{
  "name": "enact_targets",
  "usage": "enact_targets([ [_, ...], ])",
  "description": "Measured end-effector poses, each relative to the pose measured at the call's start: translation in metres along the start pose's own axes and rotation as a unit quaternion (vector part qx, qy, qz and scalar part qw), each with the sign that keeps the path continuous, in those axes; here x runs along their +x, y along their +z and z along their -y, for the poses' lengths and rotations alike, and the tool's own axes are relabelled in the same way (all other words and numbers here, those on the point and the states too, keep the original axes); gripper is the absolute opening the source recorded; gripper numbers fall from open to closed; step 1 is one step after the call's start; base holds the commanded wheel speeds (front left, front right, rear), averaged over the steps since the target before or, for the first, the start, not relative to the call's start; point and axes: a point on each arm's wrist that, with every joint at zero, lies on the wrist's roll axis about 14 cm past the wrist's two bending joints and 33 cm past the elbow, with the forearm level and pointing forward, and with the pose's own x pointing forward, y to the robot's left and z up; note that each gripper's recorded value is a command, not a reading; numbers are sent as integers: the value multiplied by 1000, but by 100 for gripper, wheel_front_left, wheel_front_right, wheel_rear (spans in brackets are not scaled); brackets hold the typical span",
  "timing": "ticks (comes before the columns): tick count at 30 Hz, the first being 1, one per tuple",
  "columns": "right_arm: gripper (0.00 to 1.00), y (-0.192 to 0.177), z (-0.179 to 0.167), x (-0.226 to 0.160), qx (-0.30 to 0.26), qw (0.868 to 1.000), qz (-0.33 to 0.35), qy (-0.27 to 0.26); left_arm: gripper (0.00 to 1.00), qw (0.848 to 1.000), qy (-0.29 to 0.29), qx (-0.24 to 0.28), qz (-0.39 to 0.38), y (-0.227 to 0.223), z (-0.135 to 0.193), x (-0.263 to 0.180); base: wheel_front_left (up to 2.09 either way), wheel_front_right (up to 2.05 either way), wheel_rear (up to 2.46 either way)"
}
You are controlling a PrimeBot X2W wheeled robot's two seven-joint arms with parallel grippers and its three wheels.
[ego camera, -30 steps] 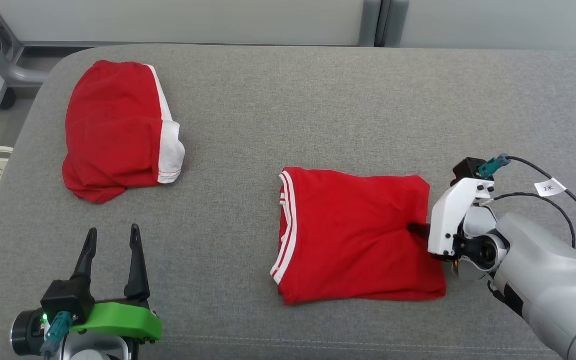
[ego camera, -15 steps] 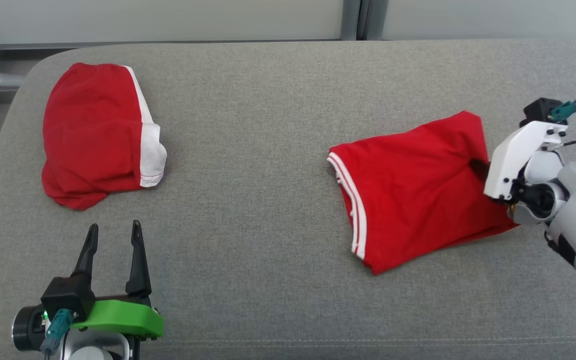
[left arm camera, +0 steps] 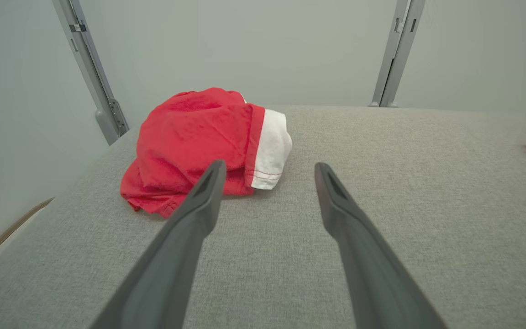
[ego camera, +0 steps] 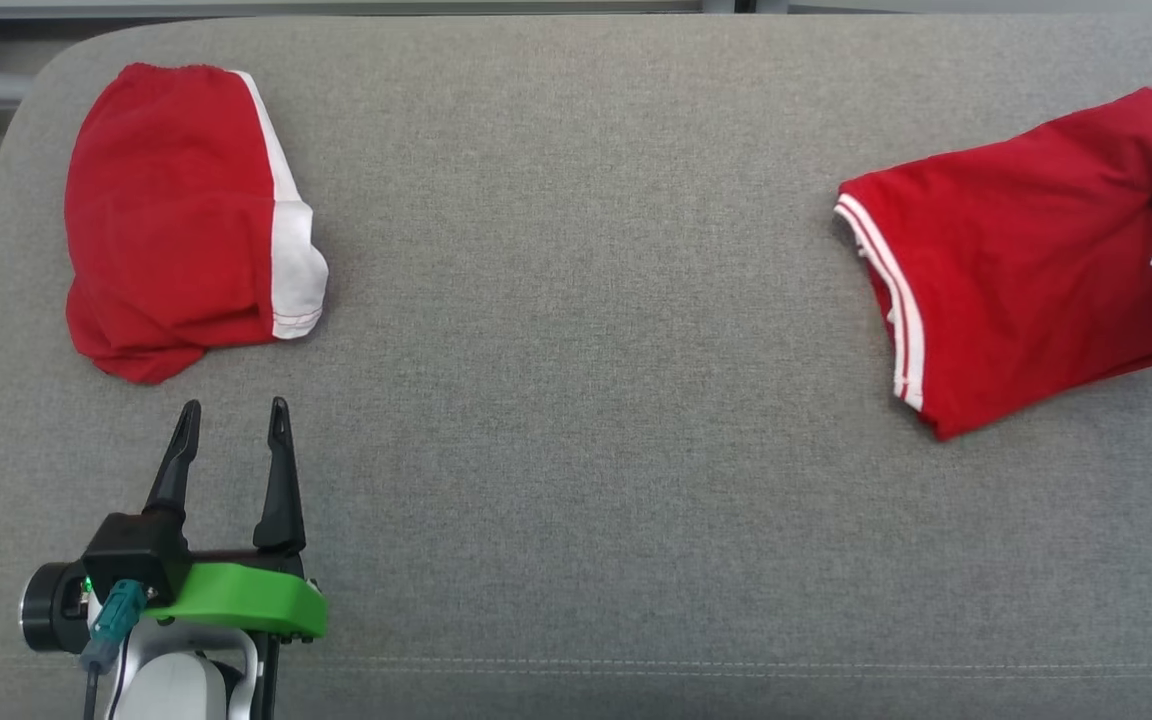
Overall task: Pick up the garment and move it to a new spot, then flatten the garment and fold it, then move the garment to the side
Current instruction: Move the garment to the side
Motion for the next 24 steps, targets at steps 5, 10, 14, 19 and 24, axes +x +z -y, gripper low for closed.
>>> enact_targets([
  [5, 0, 12, 29, 8, -12, 999, 7, -38, 100, 1000, -4, 4, -15, -11, 0, 6, 0, 0, 0],
  [10, 0, 19, 54, 12, -19, 997, 14, -68, 100, 1000, -6, 5, -23, -18, 1, 13, 0, 0, 0],
  [14, 0, 22, 69, 15, -21, 996, 15, -84, 100, 999, -10, 8, -30, -24, 3, 19, 0, 0, 0],
  [19, 0, 20, 94, 14, -19, 994, 14, -111, 100, 999, -16, 9, -40, -33, 6, 25, 0, 0, 0],
  [24, 0, 17, 107, 16, -22, 992, 9, -125, 100, 999, -22, 11, -44, -37, 9, 29, 0, 0, 0],
])
